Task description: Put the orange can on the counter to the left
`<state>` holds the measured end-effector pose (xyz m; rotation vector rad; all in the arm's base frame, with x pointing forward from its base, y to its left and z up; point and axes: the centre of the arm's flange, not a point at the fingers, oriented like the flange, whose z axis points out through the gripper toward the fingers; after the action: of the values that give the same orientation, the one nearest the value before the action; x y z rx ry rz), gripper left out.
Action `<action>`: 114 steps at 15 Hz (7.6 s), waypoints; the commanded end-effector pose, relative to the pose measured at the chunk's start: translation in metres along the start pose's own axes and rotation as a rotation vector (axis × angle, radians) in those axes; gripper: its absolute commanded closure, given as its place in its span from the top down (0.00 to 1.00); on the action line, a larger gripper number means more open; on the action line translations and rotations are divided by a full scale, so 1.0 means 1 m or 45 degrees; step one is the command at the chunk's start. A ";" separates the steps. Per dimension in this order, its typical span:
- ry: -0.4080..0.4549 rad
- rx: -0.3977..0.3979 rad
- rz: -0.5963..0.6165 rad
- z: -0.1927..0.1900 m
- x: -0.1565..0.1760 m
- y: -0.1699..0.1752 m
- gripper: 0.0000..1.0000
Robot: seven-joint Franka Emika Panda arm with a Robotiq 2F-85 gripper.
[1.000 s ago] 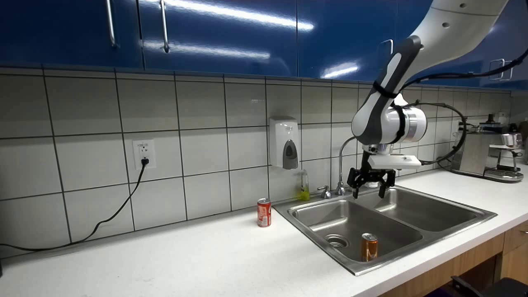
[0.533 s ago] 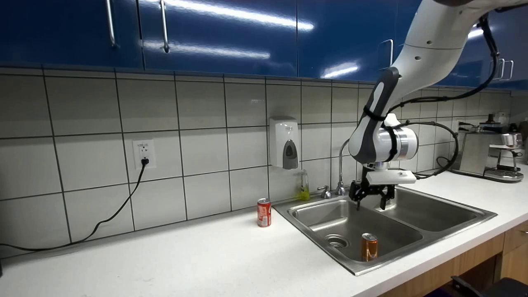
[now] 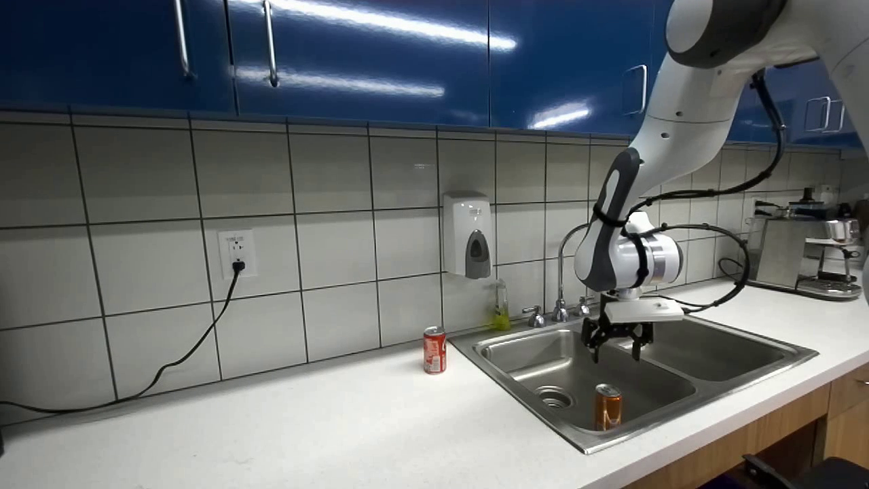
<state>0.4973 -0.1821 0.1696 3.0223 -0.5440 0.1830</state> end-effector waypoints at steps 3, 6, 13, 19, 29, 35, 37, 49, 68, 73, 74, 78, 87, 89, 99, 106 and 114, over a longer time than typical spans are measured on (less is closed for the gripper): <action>-0.034 0.002 0.014 0.038 0.015 0.008 1.00; -0.063 -0.002 0.012 0.053 0.015 0.007 1.00; -0.108 -0.005 -0.012 0.077 0.010 -0.004 1.00; -0.125 -0.003 -0.026 0.091 0.010 -0.013 1.00; -0.132 -0.014 -0.031 0.105 0.019 -0.019 1.00; -0.130 -0.030 -0.031 0.109 0.020 -0.018 1.00; -0.134 -0.037 -0.028 0.110 0.021 -0.017 0.75; -0.136 -0.043 -0.002 0.102 0.020 -0.022 0.38; -0.174 0.030 -0.121 -0.004 0.015 -0.040 0.38; -0.173 0.049 -0.162 -0.039 0.000 -0.048 0.38; -0.170 0.053 -0.174 -0.045 -0.004 -0.051 0.38; -0.161 0.079 -0.236 -0.072 -0.021 -0.068 0.38; -0.137 0.130 -0.404 -0.122 -0.053 -0.124 0.38; -0.136 0.141 -0.444 -0.127 -0.060 -0.139 0.38; -0.162 0.181 -0.646 -0.125 -0.101 -0.219 0.38; -0.179 0.218 -0.724 -0.116 -0.123 -0.266 0.38; -0.175 0.242 -0.740 -0.086 -0.125 -0.293 0.38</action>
<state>0.4632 0.1351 0.2335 3.2118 0.3749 -0.0295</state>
